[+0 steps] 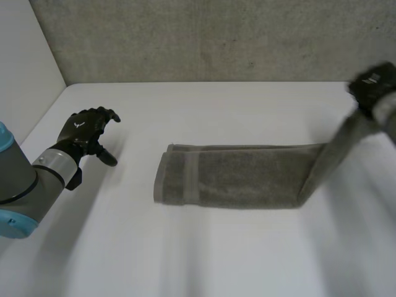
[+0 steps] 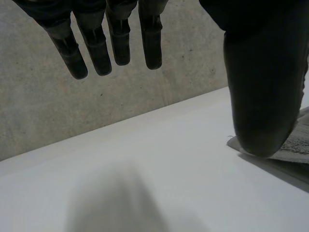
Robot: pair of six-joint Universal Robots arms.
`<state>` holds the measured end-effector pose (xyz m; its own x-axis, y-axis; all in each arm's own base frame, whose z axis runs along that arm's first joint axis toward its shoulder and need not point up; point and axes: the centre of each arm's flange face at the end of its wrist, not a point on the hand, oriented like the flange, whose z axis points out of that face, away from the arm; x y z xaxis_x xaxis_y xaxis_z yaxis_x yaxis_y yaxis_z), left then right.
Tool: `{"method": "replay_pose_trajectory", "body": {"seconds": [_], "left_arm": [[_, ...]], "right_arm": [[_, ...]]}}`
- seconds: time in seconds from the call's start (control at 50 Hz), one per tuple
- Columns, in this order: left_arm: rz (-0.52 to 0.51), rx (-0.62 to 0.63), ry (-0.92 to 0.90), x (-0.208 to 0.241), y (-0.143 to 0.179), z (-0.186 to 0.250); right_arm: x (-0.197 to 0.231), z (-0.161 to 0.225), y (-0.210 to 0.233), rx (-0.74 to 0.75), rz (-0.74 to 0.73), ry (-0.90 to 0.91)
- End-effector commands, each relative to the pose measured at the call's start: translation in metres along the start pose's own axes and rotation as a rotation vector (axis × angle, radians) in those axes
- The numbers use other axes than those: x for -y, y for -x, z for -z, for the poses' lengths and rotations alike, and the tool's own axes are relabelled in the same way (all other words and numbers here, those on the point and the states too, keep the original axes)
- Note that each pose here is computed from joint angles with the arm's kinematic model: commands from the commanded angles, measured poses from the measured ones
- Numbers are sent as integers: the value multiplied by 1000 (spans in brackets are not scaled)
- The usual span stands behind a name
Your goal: Fold the towel.
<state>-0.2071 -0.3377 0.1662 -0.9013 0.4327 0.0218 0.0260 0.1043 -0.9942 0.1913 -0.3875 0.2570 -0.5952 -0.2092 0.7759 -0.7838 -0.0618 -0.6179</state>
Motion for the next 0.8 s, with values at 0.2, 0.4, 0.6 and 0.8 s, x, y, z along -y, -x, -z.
{"method": "replay_pose_trajectory", "body": {"seconds": [0.2,0.4,0.6,0.8], "left_arm": [[-2,-9,13,-4,-4,3],[-8,-72,11,-4,-26,6],[-32,-201,-15,1,-74,12],[-83,-455,-16,-13,-132,9]], "right_arm": [[154,129,227,417,136,-420],[112,103,194,356,69,-227],[54,95,144,349,-201,-73],[-4,102,144,414,-299,52]]}}
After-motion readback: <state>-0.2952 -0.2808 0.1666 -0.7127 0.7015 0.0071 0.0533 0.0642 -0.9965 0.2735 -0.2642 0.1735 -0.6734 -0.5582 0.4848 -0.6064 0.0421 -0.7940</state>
